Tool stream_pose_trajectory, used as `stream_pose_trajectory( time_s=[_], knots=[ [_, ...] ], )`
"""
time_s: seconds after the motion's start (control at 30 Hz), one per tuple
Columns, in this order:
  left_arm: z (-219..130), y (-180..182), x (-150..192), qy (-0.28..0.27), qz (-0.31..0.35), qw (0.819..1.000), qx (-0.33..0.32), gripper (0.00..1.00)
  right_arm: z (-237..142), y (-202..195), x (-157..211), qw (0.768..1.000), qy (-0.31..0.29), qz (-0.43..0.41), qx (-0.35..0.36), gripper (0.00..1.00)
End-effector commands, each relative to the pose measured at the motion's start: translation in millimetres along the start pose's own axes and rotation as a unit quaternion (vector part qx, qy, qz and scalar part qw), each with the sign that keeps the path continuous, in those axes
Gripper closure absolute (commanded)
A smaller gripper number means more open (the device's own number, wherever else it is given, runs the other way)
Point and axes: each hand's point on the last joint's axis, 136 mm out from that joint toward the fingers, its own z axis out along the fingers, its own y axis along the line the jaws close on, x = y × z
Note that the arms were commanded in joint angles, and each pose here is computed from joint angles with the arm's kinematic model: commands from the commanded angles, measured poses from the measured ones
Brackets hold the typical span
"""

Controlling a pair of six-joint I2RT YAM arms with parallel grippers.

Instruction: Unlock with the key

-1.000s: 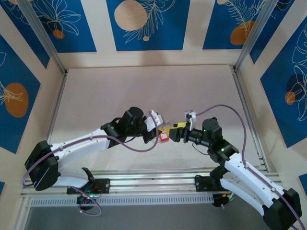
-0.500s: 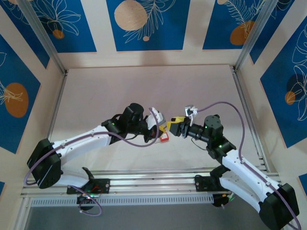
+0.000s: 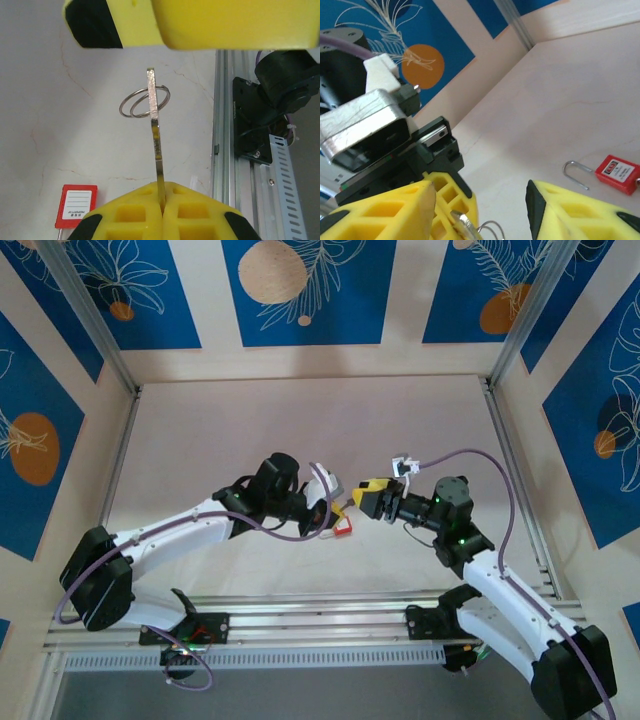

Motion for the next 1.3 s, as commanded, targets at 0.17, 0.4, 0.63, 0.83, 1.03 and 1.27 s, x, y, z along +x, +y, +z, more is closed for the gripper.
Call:
stream_pose_trajectory(
  time_s=[0.17,0.4,0.63,0.83,1.03,1.27],
  knots=[
    [-4.8,-4.0,-19.7,-0.025,0.003,0.999,0.02,1.0,8.9,9.2,10.6,0.998,0.037,0.01,-0.052,0.52],
    [-3.2,-3.6,-17.8,-0.021,-0.001,1.0,0.024,1.0,8.7,14.9,7.6,0.997,0.036,0.008,-0.062,0.67],
    [-3.7,-3.5,-18.3,-0.021,0.0,1.0,0.023,1.0,8.4,18.3,9.6,0.997,0.043,0.008,-0.068,0.79],
    [-4.0,-0.2,-18.8,-0.022,-0.001,1.0,0.017,1.0,5.0,21.1,7.4,0.997,0.039,0.007,-0.064,0.88],
    [-4.1,1.7,-19.8,-0.025,-0.006,1.0,0.016,0.93,2.5,22.1,7.6,0.997,0.04,0.011,-0.059,0.94],
    [-6.4,12.4,-16.8,-0.036,0.015,0.999,-0.02,0.41,0.2,15.1,2.4,0.999,0.032,0.004,-0.022,0.98]
  ],
)
